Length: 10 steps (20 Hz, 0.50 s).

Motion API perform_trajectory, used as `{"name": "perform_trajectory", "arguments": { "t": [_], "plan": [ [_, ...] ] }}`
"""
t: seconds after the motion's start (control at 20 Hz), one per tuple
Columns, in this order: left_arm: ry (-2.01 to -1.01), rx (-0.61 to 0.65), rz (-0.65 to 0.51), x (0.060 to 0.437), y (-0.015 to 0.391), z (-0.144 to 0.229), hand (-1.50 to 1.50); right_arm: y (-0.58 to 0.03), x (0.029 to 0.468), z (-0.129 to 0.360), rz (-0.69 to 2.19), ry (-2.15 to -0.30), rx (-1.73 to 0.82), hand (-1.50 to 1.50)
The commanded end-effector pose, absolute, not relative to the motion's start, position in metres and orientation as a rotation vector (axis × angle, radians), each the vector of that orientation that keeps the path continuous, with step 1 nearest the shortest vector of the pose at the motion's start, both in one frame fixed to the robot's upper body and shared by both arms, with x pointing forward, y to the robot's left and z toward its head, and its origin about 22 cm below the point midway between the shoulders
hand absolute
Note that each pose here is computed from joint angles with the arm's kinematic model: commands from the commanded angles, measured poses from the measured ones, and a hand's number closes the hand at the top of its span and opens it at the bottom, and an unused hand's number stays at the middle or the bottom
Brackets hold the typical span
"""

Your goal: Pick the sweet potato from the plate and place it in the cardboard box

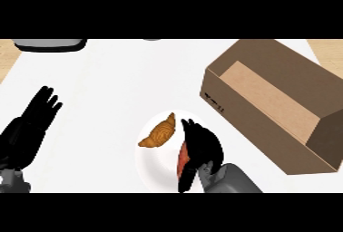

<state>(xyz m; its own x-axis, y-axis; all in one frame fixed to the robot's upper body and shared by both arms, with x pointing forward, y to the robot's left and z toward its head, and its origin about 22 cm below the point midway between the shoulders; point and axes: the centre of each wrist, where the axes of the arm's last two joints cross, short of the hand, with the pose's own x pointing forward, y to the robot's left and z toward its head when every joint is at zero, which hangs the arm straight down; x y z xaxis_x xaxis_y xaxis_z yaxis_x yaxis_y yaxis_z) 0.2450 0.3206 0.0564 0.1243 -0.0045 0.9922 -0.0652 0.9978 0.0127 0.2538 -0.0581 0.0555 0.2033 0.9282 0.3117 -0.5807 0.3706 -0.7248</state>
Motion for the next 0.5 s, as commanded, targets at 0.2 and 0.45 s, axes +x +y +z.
{"name": "perform_trajectory", "arguments": {
  "t": [0.2,0.45],
  "plan": [
    [-1.452,0.036,0.033,0.256,0.322,0.052,0.00,-0.047,0.249,0.033,1.128,-0.695,-0.558,-1.50],
    [-1.437,0.051,0.051,0.244,0.331,0.049,0.00,-0.047,0.258,0.017,1.108,-0.694,-0.575,-1.50]
  ]
}}
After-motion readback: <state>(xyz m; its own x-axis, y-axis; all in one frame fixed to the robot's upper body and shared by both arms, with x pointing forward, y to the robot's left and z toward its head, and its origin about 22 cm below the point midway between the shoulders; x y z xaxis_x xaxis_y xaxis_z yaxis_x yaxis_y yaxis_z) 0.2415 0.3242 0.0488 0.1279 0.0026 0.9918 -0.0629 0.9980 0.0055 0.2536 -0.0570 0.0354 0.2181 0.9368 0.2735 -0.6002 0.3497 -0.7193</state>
